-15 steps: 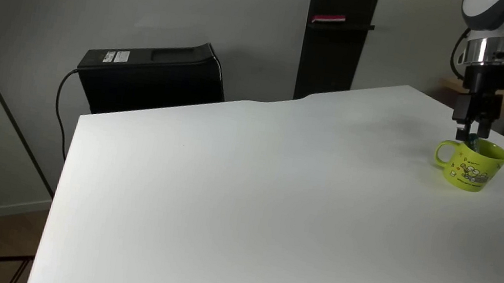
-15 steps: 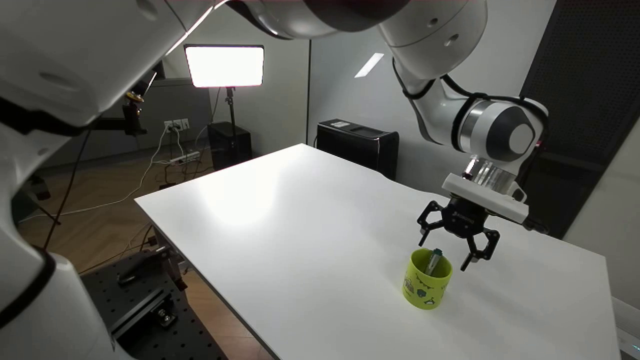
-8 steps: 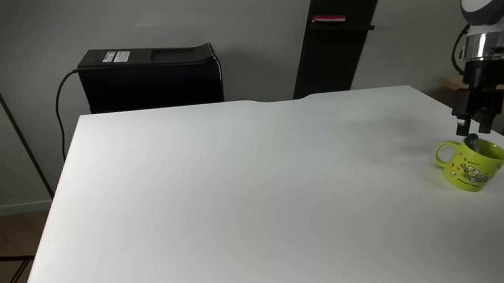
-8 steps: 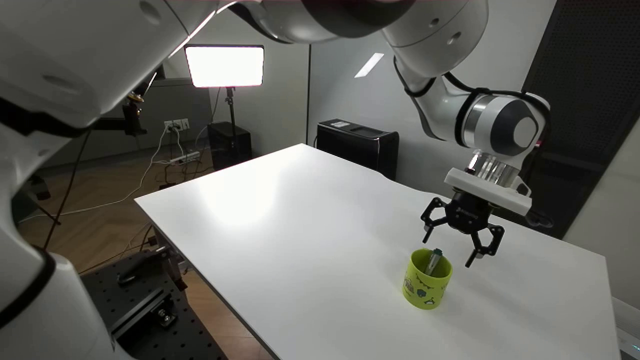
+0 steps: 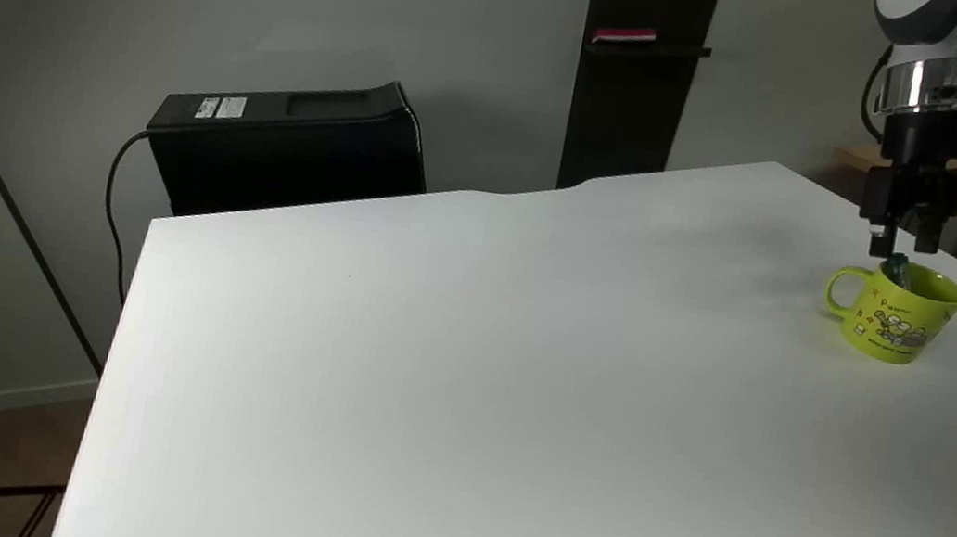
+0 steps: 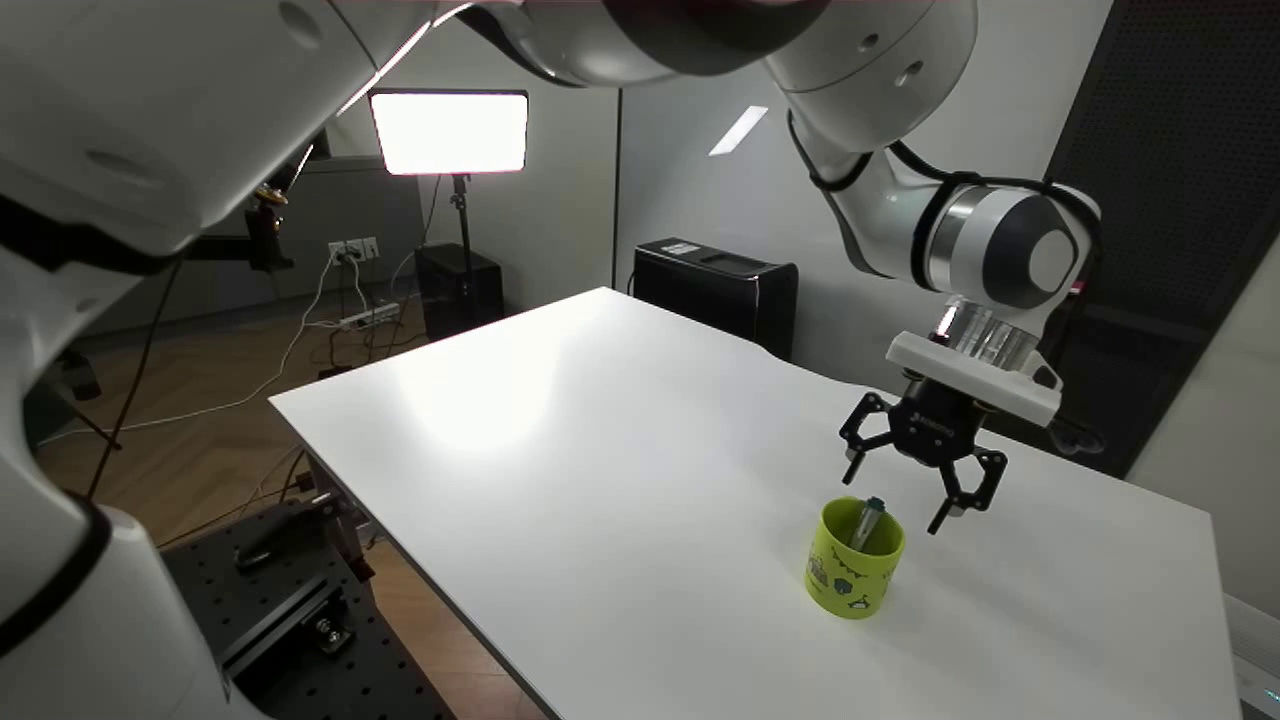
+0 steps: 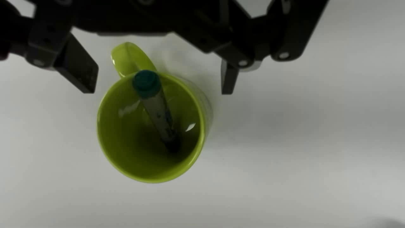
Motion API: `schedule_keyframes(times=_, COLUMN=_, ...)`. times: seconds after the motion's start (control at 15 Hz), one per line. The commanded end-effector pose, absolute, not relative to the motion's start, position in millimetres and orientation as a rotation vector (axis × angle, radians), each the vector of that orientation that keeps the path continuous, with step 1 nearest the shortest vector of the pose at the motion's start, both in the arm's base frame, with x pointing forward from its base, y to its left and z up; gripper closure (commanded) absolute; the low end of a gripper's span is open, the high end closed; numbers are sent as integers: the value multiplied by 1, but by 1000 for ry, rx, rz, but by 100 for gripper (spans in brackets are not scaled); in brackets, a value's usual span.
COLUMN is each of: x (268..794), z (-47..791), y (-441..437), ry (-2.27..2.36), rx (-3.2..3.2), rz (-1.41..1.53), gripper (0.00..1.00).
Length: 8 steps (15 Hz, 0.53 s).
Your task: Take the marker out of the mug and place it on the table
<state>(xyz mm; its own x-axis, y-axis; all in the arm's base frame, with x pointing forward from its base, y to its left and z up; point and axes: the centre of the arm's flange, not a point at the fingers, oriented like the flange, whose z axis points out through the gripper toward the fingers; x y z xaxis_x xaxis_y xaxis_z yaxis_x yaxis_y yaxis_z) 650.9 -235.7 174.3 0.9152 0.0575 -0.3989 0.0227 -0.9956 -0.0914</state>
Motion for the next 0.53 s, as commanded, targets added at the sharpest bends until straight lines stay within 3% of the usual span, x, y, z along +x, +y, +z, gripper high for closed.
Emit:
schedule_keyframes(times=0.0, x=652, z=182, y=-236, ry=-7, rx=-2999, rz=646, gripper=0)
schedule_keyframes(times=0.47, x=649, z=179, y=-240, ry=8, rx=-2993, rz=663, gripper=0)
